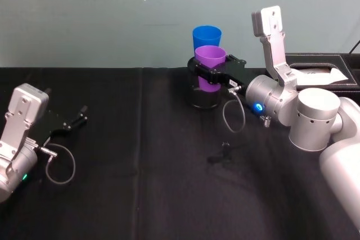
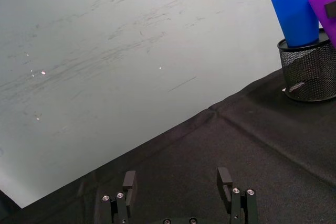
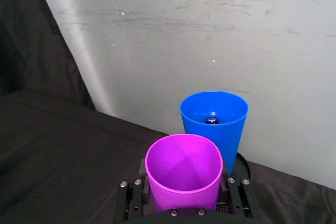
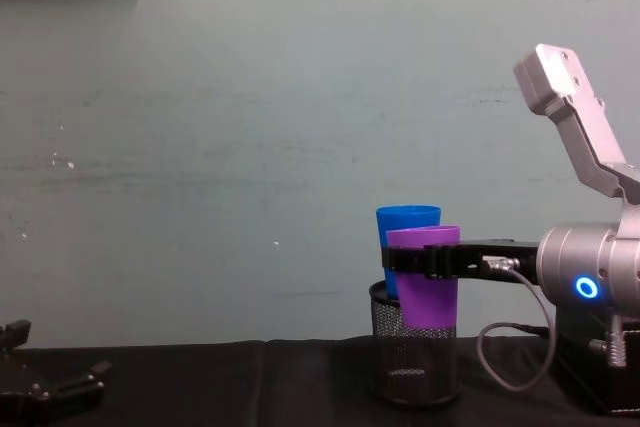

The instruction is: Pick up one cup with a gripper and tap it against the other cup.

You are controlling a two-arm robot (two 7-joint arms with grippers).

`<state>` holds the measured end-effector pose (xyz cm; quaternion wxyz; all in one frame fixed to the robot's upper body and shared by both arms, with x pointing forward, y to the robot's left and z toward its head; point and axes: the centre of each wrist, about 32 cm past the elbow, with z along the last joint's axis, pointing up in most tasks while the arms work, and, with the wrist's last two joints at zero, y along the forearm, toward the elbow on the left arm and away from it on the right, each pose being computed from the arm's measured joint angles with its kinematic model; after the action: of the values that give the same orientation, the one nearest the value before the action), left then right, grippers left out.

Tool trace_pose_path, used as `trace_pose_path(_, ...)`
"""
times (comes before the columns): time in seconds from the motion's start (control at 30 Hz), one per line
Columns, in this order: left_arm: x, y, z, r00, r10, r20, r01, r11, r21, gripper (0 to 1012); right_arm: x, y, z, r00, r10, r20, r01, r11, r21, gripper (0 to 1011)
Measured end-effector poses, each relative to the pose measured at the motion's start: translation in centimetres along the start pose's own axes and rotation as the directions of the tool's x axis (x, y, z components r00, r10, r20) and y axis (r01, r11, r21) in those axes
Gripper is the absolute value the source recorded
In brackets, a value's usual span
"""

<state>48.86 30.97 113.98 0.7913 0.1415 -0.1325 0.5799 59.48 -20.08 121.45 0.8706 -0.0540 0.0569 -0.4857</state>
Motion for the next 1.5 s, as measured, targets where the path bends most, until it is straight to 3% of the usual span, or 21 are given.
trace_pose_path(0.13, 0.00, 0.00, 0.00, 1.0000, 0.000, 0.000, 0.000, 1.0000, 0.000, 1000, -0.1, -0.2, -0.1, 1.000, 0.001, -0.001, -0.001, 1.000, 0.003, 719)
trace_pose_path(0.3, 0.00, 0.00, 0.00, 1.0000, 0.000, 0.000, 0.000, 1.0000, 0.000, 1000, -0.6, -1.8, -1.4, 0.999, 0.017, -0.032, -0.017, 1.000, 0.004, 720)
trace_pose_path(0.47, 0.00, 0.00, 0.00, 1.0000, 0.000, 0.000, 0.000, 1.0000, 0.000, 1000, -1.8, -4.1, -3.7, 0.998, 0.035, -0.053, -0.035, 0.999, 0.009, 720)
trace_pose_path(0.7, 0.00, 0.00, 0.00, 1.0000, 0.000, 0.000, 0.000, 1.0000, 0.000, 1000, -3.3, -6.2, -6.6, 0.998, 0.054, -0.010, -0.054, 0.998, 0.034, 719)
trace_pose_path(0.8, 0.00, 0.00, 0.00, 1.0000, 0.000, 0.000, 0.000, 1.0000, 0.000, 1000, -3.6, -6.4, -7.1, 0.998, 0.057, 0.003, -0.057, 0.998, 0.036, 720)
trace_pose_path(0.83, 0.00, 0.00, 0.00, 1.0000, 0.000, 0.000, 0.000, 1.0000, 0.000, 1000, -3.9, -6.6, -7.9, 0.998, 0.058, 0.016, -0.058, 0.997, 0.041, 720)
trace_pose_path(1.07, 0.00, 0.00, 0.00, 1.0000, 0.000, 0.000, 0.000, 1.0000, 0.000, 1000, -4.3, -6.5, -9.9, 0.998, 0.049, 0.042, -0.051, 0.997, 0.052, 719)
trace_pose_path(1.4, 0.00, 0.00, 0.00, 1.0000, 0.000, 0.000, 0.000, 1.0000, 0.000, 1000, -4.5, -6.3, -11.0, 0.997, 0.050, 0.051, -0.052, 0.998, 0.034, 720)
trace_pose_path(1.43, 0.00, 0.00, 0.00, 1.0000, 0.000, 0.000, 0.000, 1.0000, 0.000, 1000, -4.2, -6.5, -10.9, 0.999, 0.039, 0.028, -0.040, 0.998, 0.047, 960)
trace_pose_path(1.5, 0.00, 0.00, 0.00, 1.0000, 0.000, 0.000, 0.000, 1.0000, 0.000, 1000, -4.1, -6.5, -10.7, 0.999, 0.036, 0.020, -0.037, 0.998, 0.056, 985)
